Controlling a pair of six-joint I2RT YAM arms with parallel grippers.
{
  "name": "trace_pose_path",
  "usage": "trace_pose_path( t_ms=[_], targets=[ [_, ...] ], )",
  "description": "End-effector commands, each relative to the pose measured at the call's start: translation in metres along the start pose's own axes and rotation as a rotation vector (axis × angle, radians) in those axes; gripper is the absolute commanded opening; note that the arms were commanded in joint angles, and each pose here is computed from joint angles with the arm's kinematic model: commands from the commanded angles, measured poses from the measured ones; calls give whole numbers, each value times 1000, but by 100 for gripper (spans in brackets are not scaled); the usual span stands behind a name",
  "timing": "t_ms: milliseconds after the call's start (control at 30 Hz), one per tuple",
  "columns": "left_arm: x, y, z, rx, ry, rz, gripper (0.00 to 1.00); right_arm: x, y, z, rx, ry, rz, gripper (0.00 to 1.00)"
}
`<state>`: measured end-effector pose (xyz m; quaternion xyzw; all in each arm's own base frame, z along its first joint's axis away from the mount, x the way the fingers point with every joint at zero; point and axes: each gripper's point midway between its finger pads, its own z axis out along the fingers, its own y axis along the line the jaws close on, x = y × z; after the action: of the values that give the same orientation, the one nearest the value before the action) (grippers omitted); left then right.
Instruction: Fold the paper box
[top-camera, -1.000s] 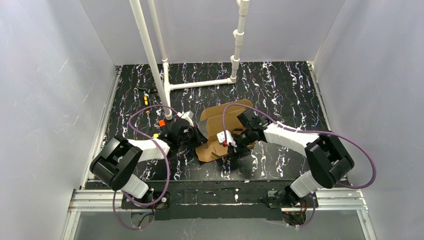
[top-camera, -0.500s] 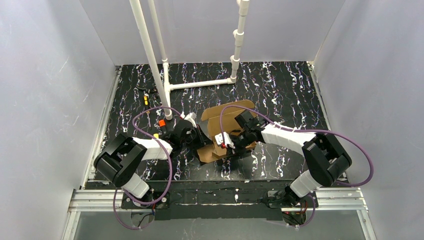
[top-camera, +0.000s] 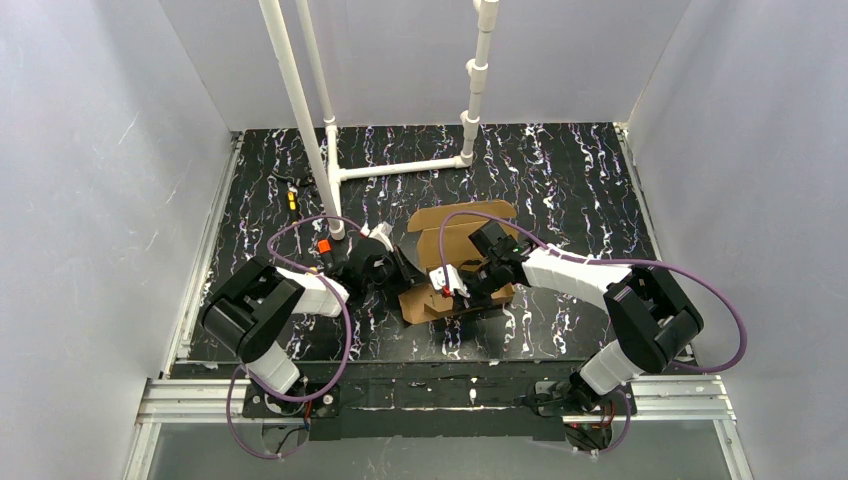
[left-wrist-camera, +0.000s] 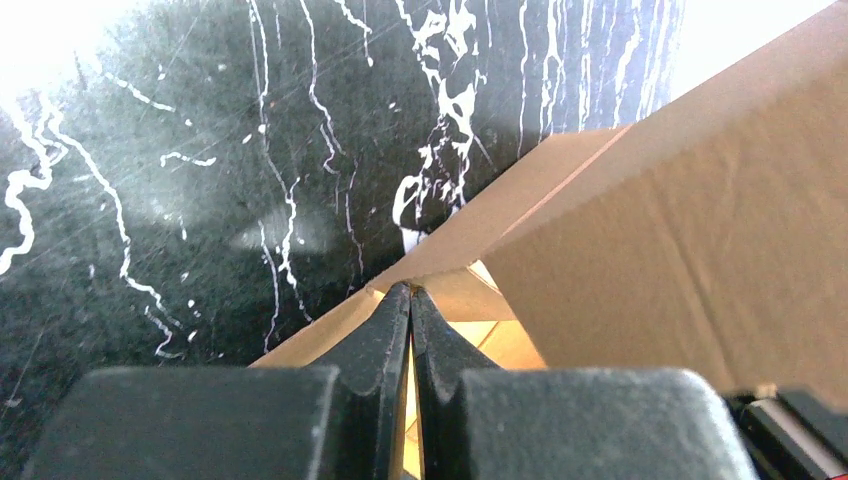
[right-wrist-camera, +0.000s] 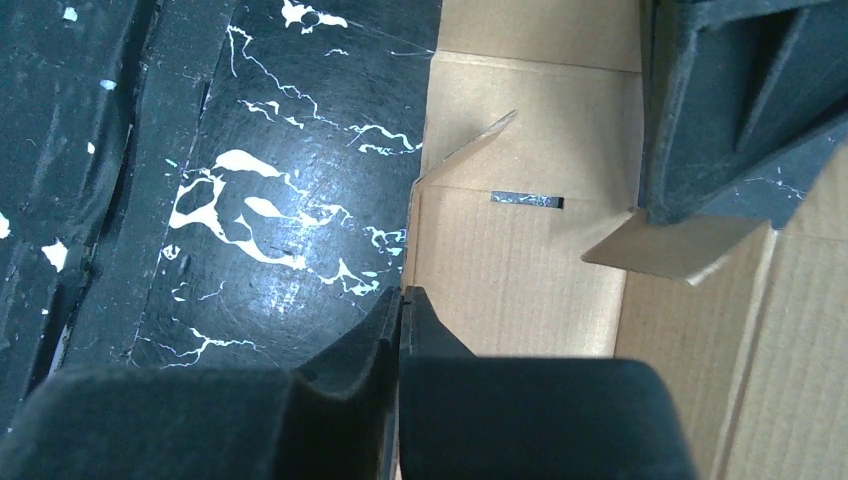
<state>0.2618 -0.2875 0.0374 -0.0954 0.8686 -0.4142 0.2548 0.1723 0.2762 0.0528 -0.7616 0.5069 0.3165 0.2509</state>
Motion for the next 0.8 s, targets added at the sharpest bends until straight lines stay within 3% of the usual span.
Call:
trace_pose_path(
  t_ms=[0,333,567,767],
  targets=[
    [3,-8,11,28,14,-58,2,8,8,10,-37,20,12,7],
    [8,-2,18,11,17,-119,3,10,8,11,-38,27,18,7],
    [12,-12,10,66,47,-18,4,10,5,10,-27,33,34,8],
    [-3,-16,-17,84,-35,39,7,10,1,8,-12,34,46,8]
  ],
)
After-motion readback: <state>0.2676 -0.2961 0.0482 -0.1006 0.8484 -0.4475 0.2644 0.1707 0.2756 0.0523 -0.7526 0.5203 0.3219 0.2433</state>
